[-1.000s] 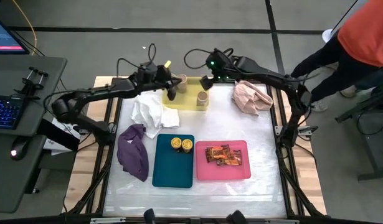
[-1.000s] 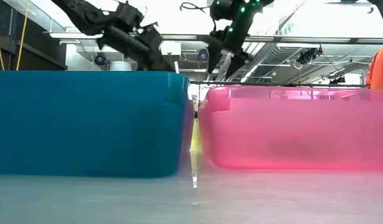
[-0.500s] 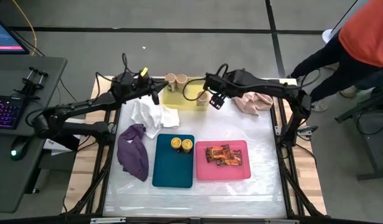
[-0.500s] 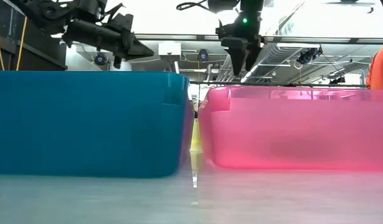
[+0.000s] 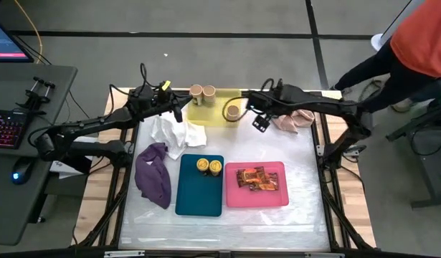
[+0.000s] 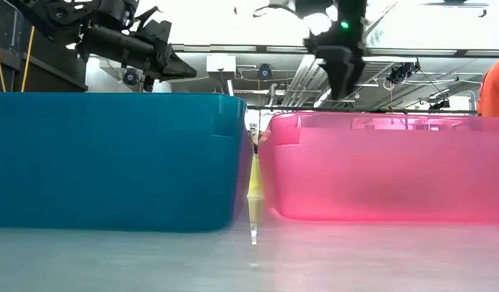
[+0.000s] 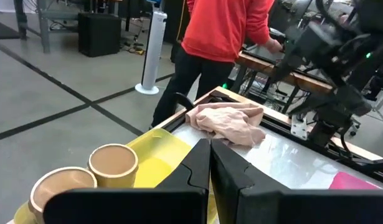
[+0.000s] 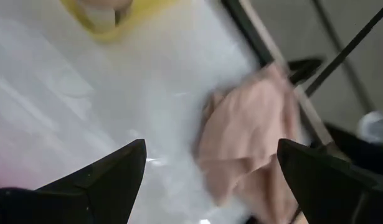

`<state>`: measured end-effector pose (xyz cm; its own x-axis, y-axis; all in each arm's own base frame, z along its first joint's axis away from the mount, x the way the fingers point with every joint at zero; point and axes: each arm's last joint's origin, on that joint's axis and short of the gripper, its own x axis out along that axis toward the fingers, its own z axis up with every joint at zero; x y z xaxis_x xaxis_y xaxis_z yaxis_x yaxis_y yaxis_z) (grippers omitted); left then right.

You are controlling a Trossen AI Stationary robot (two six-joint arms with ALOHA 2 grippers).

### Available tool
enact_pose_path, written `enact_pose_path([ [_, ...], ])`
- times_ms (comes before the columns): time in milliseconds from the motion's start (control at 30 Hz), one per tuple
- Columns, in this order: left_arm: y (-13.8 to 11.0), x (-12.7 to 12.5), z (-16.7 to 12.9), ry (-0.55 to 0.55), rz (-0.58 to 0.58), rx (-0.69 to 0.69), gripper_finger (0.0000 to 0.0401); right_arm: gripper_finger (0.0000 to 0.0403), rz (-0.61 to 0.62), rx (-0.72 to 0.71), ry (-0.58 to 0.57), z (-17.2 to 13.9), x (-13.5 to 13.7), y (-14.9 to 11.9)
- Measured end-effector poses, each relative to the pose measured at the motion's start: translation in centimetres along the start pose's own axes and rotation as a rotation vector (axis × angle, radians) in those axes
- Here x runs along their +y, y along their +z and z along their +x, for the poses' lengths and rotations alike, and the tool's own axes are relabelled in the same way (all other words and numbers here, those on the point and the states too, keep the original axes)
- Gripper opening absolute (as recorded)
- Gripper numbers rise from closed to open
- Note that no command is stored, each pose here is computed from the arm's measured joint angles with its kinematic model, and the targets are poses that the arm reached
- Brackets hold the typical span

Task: Sort spices by type
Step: Put the golden seasoning bottle into the yellow bin aligned with the other golden seasoning bottles

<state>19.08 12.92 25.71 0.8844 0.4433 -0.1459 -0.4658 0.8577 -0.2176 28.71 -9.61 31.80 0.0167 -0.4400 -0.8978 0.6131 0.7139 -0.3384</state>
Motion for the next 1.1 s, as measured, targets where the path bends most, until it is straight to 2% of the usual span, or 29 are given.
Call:
enact_pose_path([
  [133,-0.1,0.0,0.0,0.001,-0.002,0.008,0.0000,0.0358,0.181,0.010,0.064,1.7,-0.7,-4.0],
  [233,0.0,0.0,0.0,0.000,-0.001,0.004,0.0000,0.0358,0.404,-0.002,0.093,2.7,-1.1,-6.7],
  [367,0.0,0.0,0.0,-0.001,0.008,0.002,0.0000,0.0358,0.694,-0.007,0.165,3.8,-1.2,-8.9],
  [533,0.0,0.0,0.0,-0.001,0.019,0.001,0.0000,0.0358,0.880,0.041,0.139,5.7,-0.9,-10.8],
  [633,0.0,0.0,0.0,-0.001,0.019,0.001,0.0000,0.0358,0.978,0.077,0.199,7.2,-0.4,-11.2],
  [767,0.0,0.0,0.0,0.000,0.019,0.001,0.0000,0.0358,1.011,0.016,0.356,8.3,0.5,-10.5],
  [933,0.0,0.0,0.0,0.001,0.019,0.000,0.0000,0.0358,0.941,-0.131,0.526,8.2,0.8,-8.8],
  [1100,0.0,0.0,0.0,0.001,0.030,0.000,0.0000,0.0340,0.877,-0.146,0.555,7.5,-0.2,-7.9],
])
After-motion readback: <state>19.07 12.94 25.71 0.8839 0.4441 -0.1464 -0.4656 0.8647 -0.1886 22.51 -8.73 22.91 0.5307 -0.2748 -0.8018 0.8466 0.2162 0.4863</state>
